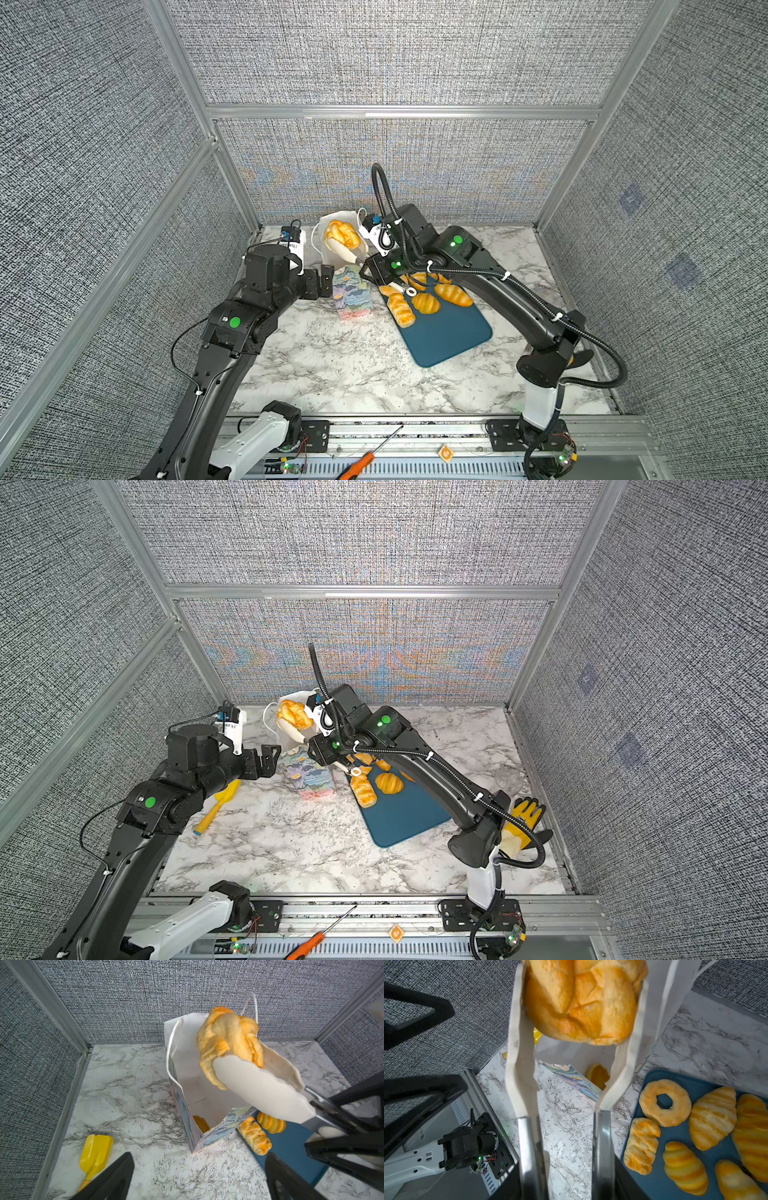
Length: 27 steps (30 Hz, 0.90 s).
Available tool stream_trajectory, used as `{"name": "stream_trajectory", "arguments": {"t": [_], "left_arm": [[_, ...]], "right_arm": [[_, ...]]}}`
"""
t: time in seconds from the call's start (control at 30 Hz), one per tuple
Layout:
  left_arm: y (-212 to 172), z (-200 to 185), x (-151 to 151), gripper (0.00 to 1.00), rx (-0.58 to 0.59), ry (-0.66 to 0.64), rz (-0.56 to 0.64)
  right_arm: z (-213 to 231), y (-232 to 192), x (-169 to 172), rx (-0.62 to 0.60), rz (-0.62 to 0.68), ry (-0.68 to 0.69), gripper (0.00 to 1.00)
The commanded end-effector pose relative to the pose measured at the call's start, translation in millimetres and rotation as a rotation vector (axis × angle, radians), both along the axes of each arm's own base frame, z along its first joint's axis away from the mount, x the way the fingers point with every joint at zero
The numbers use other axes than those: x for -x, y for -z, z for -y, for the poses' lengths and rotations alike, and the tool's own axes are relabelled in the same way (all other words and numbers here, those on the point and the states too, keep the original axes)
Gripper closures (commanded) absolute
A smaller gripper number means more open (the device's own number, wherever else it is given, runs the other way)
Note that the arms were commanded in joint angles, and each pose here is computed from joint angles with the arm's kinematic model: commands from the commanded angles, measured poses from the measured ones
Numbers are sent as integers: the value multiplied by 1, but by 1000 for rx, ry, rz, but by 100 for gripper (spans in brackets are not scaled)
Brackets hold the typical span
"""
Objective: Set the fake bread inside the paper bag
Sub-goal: 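Lower the knotted roll into the white paper bag and open the tongs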
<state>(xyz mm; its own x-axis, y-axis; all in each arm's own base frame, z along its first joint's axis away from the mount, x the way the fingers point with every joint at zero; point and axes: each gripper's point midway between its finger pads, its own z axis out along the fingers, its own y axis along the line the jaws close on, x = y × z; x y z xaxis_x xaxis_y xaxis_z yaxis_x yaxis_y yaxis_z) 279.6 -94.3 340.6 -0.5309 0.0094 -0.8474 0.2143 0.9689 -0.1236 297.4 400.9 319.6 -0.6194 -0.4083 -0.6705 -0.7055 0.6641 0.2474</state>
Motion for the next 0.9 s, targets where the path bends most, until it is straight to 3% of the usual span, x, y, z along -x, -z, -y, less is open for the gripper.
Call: {"name": "stream_trajectory", "arguments": {"t": [0.0,0.43,0.87], "left_arm": [[1,-4,1,1,-43,2,3],[2,3,5,1,-27,51,25],[0,8,6,1,-6,70,9]], "right_arm": [[5,1,-8,31,28,38,47],[15,4,-16,76,56,88,27],[22,-6,-15,74,80,86,21]]}}
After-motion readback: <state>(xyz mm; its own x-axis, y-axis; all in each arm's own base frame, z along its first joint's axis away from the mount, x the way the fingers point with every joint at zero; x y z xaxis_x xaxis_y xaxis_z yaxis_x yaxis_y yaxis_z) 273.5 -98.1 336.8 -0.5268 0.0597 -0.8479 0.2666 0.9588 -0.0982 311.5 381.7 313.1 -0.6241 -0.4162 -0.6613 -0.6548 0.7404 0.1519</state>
